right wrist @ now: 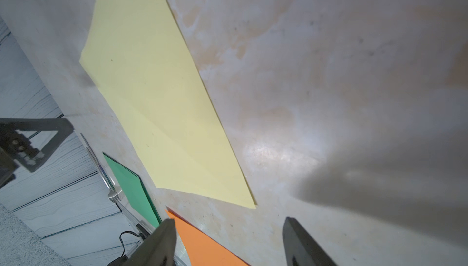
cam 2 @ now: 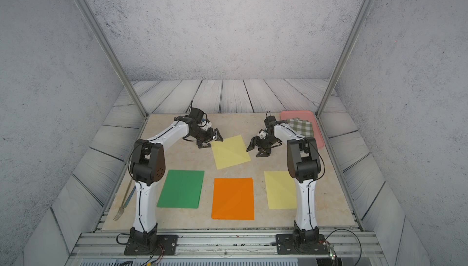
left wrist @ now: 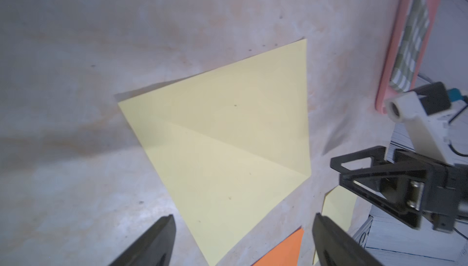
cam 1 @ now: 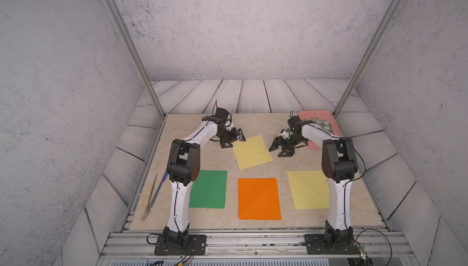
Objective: Sort the scattered colored papers by color
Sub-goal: Move the colored paper at the center of the board, then pick up the colored paper from the center of the board.
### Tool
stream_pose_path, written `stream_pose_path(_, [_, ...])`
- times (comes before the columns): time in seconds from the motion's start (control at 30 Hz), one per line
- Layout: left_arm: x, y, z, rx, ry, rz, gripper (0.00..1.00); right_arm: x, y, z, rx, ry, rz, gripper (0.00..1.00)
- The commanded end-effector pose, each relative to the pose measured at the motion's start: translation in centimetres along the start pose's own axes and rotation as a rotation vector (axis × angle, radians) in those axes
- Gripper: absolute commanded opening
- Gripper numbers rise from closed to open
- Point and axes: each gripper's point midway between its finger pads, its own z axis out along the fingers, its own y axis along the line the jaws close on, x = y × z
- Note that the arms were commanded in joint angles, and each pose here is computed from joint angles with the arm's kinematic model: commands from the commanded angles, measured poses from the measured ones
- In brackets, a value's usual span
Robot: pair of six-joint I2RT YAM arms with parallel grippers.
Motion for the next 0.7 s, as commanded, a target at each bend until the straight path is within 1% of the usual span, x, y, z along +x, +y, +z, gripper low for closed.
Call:
stream_pose_path(0.0, [1.0, 0.7, 1.8, -0.011, 0.044, 0.007, 0.91, 1.0, -1.8, 1.7, 0.033, 0.055, 0.018, 0.72])
stream_pose_path(0.3, [1.1, 1.5, 4.0, 0.008, 0.066, -0.030, 0.91, 1.8, -2.6, 3.5, 0.046, 0.113, 0.023, 0.73])
stream_pose_path(0.43, [1.7, 1.7, 4.7, 0.012, 0.090, -0.036, 0.91, 1.7, -2.2, 4.9, 0.047, 0.148, 0.015, 0.73])
stream_pose_path(0.67, [2.6, 1.9, 5.5, 0.017, 0.119, -0.042, 0.91, 1.1, -0.9, 6.8, 0.024, 0.171, -0.003, 0.73])
